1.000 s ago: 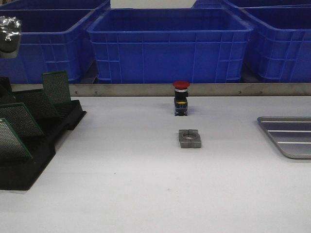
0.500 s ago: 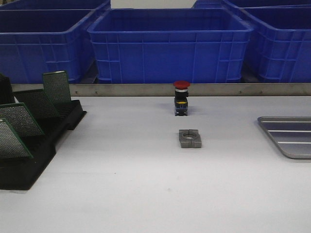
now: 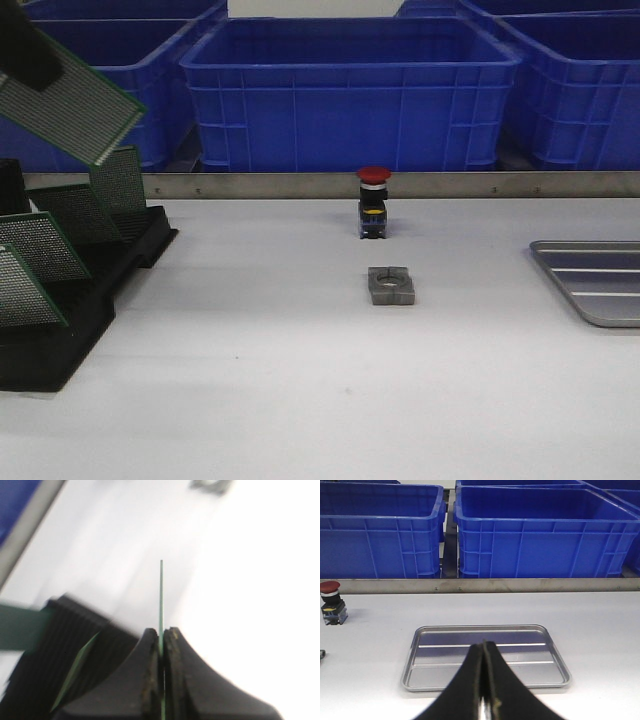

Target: Place circuit board on tray

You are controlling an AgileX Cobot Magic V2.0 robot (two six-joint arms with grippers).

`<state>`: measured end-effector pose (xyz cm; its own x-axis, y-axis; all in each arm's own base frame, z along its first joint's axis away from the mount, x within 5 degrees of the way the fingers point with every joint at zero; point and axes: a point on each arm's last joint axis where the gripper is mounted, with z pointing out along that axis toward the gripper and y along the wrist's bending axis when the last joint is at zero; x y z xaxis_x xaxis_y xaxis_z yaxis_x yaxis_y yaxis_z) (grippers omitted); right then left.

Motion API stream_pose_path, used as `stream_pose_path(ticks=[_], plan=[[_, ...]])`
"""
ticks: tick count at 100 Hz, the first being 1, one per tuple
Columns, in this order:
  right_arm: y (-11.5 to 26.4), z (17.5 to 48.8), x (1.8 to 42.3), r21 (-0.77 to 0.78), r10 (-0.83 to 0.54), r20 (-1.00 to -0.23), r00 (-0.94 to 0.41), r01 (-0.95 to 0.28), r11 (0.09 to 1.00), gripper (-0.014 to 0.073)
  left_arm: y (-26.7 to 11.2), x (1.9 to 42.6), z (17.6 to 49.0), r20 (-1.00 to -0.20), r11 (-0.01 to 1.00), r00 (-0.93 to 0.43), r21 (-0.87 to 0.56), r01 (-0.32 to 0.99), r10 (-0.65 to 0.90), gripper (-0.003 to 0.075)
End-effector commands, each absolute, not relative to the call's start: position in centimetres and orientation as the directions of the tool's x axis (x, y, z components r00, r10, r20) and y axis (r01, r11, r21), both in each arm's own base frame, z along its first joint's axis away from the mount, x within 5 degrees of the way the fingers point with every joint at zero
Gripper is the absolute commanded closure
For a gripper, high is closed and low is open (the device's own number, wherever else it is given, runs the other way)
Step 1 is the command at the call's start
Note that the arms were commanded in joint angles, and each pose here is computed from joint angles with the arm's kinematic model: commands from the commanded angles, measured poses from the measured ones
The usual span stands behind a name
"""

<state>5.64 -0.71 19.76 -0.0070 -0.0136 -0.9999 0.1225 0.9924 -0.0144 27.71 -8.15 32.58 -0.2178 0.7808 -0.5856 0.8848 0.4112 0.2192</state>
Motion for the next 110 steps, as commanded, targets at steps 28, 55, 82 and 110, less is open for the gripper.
stream_pose_path(ticks=[28,55,82,110], plan=[[-0.7,21.0,5.3,-0.020,-0.033,-0.994,0.106,0.124,0.992,0.0656,-15.9,26.1,31.5,-0.642,0.214,-0.099,0.104,0.971,0.761,0.0741],[-0.6,21.1,5.3,-0.020,-0.034,-0.993,0.116,0.123,0.992,0.0656,-18.7,24.8,30.6,-0.631,0.108,-0.045,0.061,0.992,0.774,0.0741],[-0.6,21.1,5.3,-0.019,-0.033,-0.993,0.115,0.123,0.992,0.0656,-19.0,24.3,30.5,-0.624,0.078,-0.036,0.040,0.996,0.780,0.0741],[-0.6,23.7,5.0,0.046,0.036,-0.995,0.089,0.117,0.992,0.0655,-19.0,24.1,30.5,-0.620,0.069,-0.036,0.028,0.997,0.784,0.0741]])
